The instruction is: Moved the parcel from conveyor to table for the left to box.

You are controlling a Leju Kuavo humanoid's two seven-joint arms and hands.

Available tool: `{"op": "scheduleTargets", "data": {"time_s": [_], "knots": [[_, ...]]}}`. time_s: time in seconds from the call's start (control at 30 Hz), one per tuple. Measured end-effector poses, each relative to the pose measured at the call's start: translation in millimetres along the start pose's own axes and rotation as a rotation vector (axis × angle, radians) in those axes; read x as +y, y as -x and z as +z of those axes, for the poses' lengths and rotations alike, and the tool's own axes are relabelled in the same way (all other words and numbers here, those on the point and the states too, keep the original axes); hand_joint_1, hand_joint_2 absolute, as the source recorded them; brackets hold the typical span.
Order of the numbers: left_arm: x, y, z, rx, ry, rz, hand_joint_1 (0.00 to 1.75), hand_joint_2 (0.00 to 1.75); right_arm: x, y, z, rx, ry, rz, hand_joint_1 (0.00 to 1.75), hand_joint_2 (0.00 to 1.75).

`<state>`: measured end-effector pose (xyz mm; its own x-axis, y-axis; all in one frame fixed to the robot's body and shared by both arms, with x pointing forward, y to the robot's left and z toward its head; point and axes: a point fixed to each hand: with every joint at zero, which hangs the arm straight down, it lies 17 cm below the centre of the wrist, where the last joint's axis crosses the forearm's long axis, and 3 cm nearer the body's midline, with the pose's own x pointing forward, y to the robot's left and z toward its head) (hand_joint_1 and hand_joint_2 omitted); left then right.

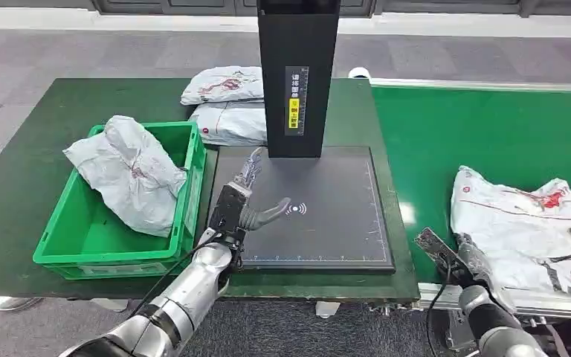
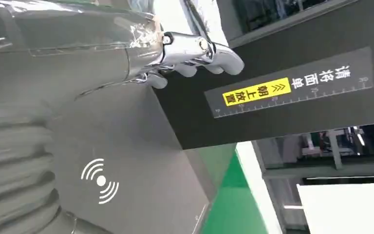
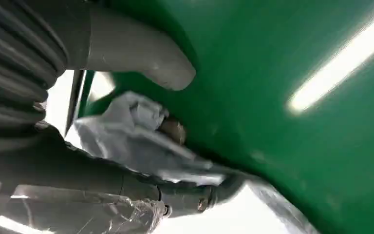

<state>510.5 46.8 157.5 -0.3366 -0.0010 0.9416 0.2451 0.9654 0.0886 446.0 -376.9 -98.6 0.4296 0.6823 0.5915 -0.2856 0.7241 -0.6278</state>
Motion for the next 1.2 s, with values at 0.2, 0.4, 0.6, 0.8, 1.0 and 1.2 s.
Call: {"op": "scheduleTargets", "data": {"time_s": [0.2,0.4,0.6,0.8,1.0,1.2], "knots": [[7,2,1,-0.004,-0.005,-0.009,0.0,1.75,-4,-1,0,-0.002,0.011,-0.101,1.75,1.75],[12,4,1,0.0,-0.008,-0.012,0.0,1.75,-12,5,-1,0.038,0.063,-0.09,1.75,1.75],[18,8,5,0.013,-0.03,0.002,0.0,1.75,-34,14,0,0.081,0.207,-0.006,1.75,1.75],[23,11,8,0.017,-0.044,0.007,0.0,1.75,-38,13,0,0.078,0.234,0.008,1.75,1.75],[30,11,9,0.02,-0.072,0.002,0.0,1.75,-64,-29,8,-0.113,0.444,0.038,1.75,1.75],[31,11,10,0.02,-0.081,-0.005,0.0,1.75,-91,-62,15,-0.17,0.592,0.153,0.0,0.0]]}}
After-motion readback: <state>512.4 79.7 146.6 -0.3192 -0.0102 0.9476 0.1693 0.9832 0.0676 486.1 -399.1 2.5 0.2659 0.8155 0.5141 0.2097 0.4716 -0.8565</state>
